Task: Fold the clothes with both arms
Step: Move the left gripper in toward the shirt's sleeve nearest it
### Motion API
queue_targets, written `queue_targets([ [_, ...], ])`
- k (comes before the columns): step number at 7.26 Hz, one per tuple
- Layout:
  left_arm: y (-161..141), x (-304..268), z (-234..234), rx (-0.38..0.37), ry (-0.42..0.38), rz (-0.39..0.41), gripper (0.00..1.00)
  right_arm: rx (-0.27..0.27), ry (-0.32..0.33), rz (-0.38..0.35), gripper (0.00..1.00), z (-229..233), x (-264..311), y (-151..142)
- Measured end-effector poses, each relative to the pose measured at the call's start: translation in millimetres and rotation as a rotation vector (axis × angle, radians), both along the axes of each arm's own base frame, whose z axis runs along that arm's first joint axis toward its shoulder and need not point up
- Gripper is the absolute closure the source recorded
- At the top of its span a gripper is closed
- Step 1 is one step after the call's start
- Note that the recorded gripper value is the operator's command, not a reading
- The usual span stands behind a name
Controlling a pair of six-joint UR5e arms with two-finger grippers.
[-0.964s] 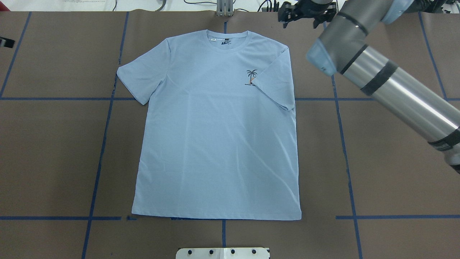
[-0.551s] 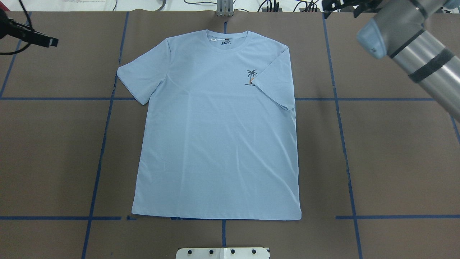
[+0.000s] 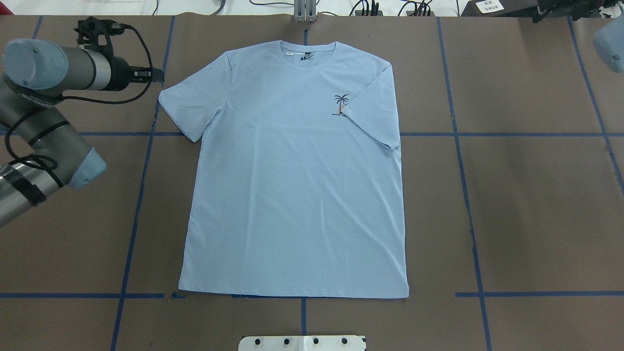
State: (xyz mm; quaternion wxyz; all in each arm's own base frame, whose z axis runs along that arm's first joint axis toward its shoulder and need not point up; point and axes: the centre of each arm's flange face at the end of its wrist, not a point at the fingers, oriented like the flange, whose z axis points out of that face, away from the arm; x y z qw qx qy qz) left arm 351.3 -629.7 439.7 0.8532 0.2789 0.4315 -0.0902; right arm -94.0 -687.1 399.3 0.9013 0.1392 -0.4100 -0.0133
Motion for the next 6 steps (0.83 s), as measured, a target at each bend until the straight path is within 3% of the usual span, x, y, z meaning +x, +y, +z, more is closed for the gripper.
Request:
queue_targets([
  [6,0,51,36,-0.021,-0.059,0.011,0.51,-0.003,0.007,0.004,0.0,6,2,2],
])
